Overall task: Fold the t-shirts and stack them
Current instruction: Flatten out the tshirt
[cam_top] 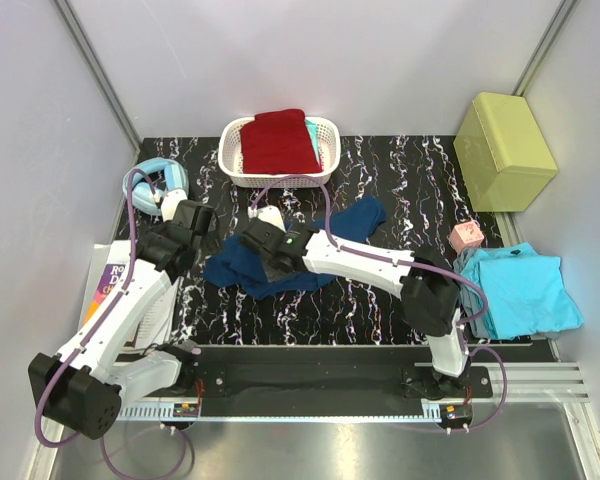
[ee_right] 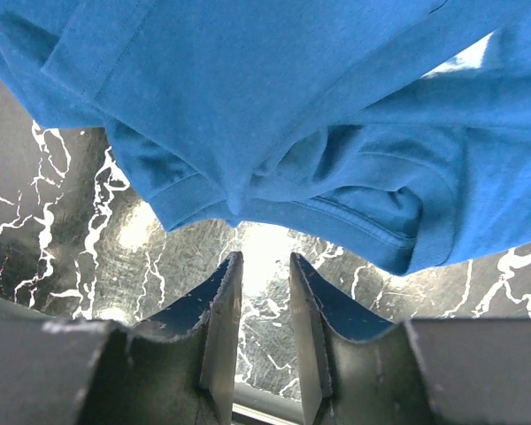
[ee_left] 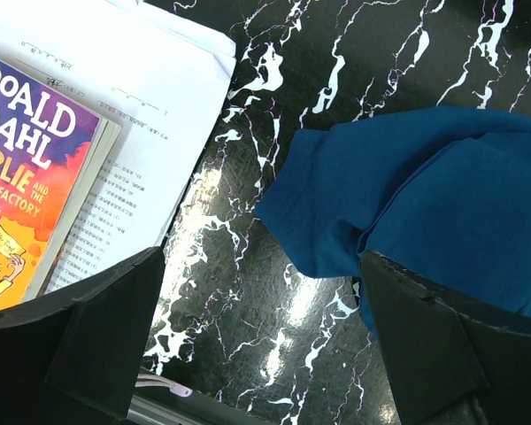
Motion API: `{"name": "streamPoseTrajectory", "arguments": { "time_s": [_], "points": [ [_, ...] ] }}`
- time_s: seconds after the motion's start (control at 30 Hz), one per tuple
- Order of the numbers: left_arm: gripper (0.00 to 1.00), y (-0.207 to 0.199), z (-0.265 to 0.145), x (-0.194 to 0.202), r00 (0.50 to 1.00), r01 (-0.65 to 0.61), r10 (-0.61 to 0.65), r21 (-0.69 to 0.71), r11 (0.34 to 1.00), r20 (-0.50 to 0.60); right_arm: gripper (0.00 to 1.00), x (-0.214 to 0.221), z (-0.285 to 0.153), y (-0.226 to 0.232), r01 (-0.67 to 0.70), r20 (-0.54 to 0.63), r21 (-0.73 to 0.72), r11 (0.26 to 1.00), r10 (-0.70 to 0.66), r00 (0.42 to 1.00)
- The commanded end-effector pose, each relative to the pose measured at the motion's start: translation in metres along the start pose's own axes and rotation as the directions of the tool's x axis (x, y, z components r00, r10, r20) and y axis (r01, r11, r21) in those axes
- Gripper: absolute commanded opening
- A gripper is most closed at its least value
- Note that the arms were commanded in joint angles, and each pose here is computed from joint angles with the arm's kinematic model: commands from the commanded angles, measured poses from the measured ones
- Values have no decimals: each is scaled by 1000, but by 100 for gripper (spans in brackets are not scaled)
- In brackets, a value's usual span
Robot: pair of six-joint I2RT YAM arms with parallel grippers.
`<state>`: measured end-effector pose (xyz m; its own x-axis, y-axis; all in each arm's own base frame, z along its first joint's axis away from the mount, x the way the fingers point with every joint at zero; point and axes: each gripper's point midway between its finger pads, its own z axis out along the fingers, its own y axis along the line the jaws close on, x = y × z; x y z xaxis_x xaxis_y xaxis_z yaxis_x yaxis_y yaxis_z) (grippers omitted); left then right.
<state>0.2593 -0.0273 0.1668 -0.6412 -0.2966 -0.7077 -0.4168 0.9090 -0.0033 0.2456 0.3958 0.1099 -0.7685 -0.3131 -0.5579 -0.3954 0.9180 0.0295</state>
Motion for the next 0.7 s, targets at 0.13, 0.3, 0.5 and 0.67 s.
{"name": "streamPoseTrajectory", "arguments": {
  "time_s": [0.13,0.3,0.5,0.67],
  "points": [
    [98,-5,2,-6,999,24,-25,20,999,25,38,13,15,22,-12,-48,-51,999,9,999],
    [98,-6,2,-6,999,23,-23,23,999,23,38,11,23,34,-5,-54,-75,997,1,999],
    [98,-4,2,-5,1000,18,-18,21,1000,23,39,3,29,43,9,-41,-90,996,-13,999],
    [98,-3,2,-5,1000,17,-17,19,1000,26,39,-2,35,47,23,-32,-91,996,-26,999]
  ]
}}
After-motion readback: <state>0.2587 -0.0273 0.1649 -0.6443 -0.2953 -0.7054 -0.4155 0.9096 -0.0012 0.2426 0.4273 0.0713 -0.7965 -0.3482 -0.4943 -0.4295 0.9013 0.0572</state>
